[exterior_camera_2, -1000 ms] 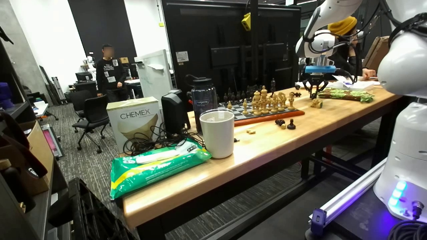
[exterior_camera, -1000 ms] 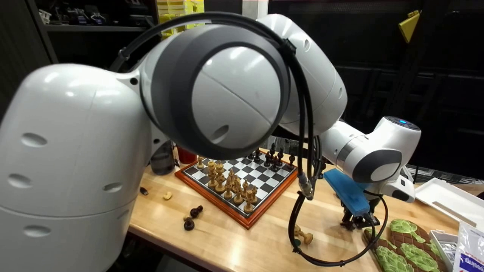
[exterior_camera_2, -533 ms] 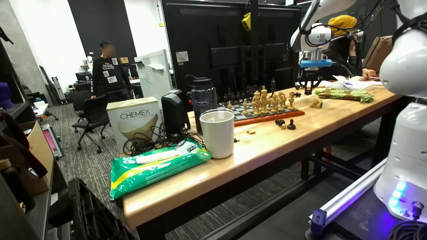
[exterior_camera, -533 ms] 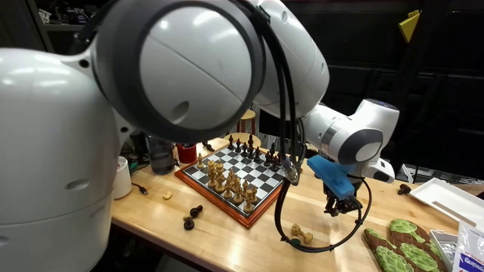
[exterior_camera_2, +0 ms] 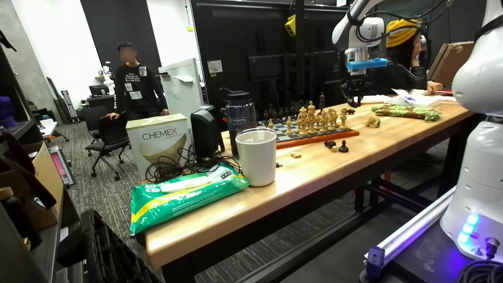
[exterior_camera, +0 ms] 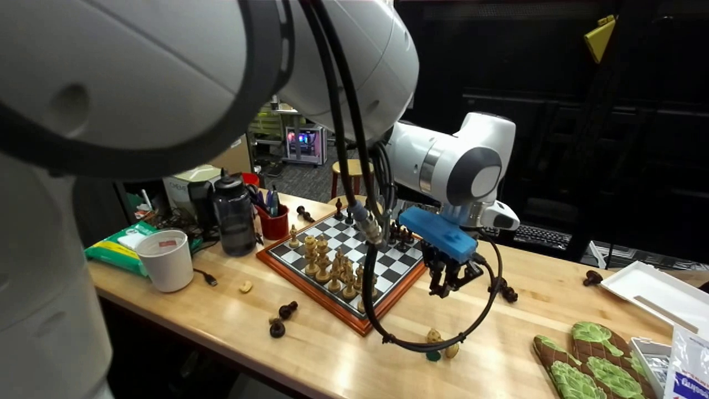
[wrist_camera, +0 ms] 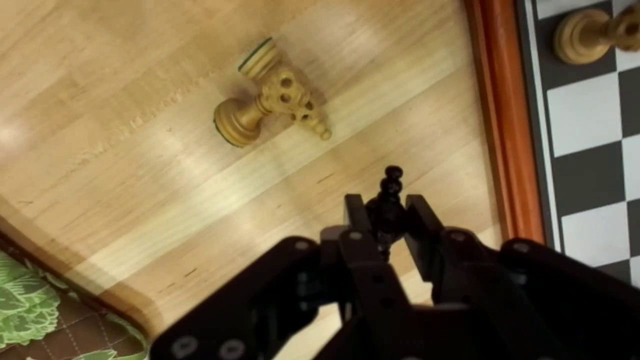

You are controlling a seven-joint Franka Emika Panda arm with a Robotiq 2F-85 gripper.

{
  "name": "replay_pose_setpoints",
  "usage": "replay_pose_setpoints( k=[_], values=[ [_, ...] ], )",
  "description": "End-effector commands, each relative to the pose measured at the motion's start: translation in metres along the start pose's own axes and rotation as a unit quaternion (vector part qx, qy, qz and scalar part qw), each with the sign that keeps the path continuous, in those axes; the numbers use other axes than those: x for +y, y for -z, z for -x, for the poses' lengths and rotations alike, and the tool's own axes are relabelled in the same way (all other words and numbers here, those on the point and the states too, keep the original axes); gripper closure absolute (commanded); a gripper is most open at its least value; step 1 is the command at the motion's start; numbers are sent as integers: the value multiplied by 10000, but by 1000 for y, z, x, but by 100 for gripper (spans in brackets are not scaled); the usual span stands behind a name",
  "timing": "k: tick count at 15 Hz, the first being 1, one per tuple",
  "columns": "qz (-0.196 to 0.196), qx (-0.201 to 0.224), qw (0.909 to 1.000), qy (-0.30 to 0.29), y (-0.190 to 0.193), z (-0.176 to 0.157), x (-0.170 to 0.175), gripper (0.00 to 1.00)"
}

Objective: Pick up the black chess piece lying on the table and put it on the chess board

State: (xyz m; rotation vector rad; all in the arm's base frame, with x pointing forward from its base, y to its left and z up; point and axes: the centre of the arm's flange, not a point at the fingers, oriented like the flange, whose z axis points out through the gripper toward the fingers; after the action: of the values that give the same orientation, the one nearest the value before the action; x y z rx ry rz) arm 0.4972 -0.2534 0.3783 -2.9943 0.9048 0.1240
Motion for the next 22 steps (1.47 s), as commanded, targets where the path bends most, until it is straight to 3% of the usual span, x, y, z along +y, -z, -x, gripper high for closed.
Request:
replay_pose_setpoints(
  k=[1, 8, 11, 17, 22],
  values=[
    [119, -89, 9975, 686, 14, 29, -6, 94],
    [184, -217, 9880, 1515, 17, 25, -5, 94],
    [21, -96, 9885, 1508, 14, 16, -6, 94],
    [-603, 246, 9975, 275, -2, -8, 5, 94],
    [-410, 680, 9921, -971, -23, -31, 19, 94]
  ],
)
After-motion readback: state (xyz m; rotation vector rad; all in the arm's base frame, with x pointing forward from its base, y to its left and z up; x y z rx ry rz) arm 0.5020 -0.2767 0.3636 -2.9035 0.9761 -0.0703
